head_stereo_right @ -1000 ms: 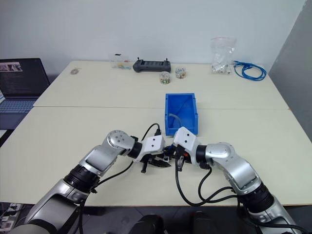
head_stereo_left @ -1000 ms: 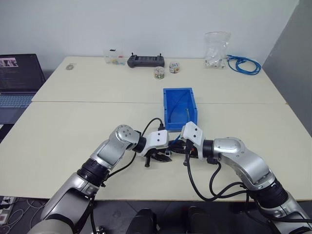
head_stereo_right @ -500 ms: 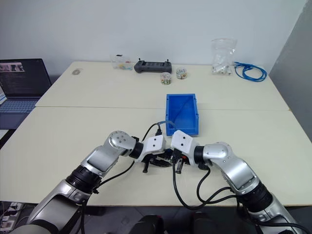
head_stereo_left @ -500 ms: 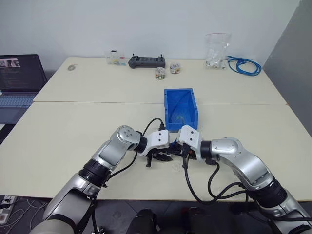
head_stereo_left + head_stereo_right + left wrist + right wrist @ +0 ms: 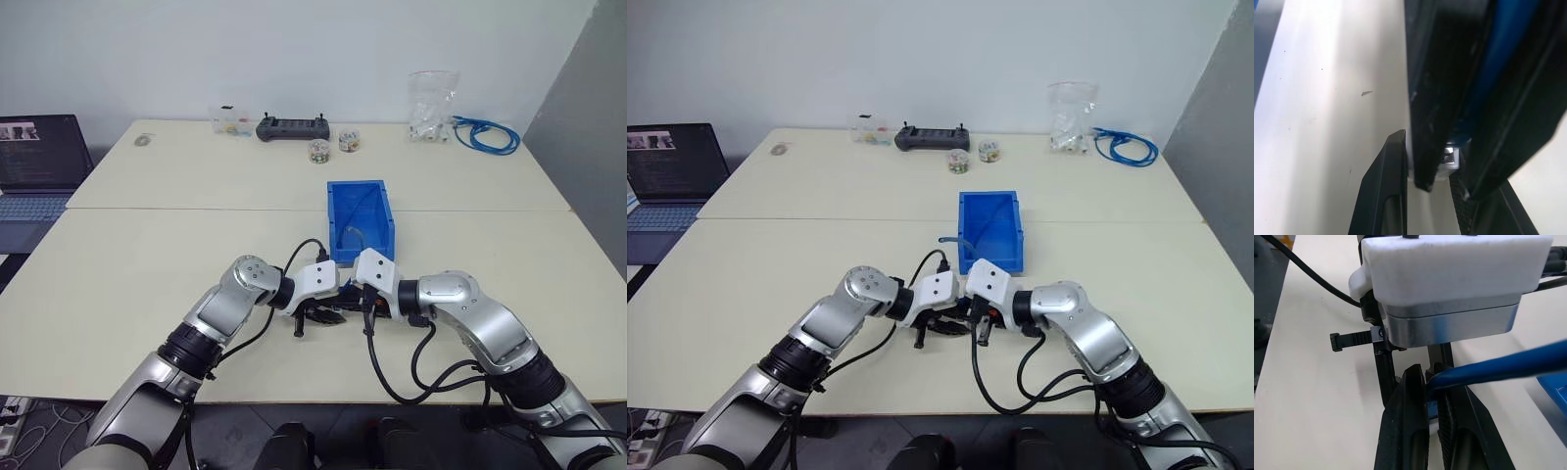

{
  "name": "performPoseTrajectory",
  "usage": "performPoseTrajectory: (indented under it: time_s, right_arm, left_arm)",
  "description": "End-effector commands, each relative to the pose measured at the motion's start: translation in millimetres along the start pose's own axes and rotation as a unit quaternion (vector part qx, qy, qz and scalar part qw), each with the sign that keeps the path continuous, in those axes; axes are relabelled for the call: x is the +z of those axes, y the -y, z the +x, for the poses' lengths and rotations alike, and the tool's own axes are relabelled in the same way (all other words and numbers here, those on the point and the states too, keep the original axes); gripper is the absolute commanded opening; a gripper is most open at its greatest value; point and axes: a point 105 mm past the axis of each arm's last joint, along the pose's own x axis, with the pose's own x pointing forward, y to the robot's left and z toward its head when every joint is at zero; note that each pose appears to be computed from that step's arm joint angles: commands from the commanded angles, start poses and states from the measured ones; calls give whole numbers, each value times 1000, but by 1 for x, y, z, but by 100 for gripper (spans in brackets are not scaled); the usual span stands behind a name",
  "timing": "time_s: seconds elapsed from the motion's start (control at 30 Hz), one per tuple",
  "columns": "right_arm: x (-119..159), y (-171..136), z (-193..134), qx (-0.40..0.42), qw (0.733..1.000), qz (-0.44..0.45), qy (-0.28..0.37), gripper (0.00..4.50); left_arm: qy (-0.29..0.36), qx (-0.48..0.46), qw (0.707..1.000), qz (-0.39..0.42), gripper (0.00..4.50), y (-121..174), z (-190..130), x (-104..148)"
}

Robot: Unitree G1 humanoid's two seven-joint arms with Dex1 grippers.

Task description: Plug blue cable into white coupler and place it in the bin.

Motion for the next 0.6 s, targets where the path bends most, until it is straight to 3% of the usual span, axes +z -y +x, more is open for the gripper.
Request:
performPoseTrajectory:
  time_s: [0.03,0.6]
  right_arm:
    - [-28,-26,16,68,996,42,-37,0]
    - [-75,-48,24,118,984,96,-97,0]
  left_arm:
    - [-26,30,999,-22,81,-5,2,-14]
    - [-15,56,998,-36,81,-7,2,-16]
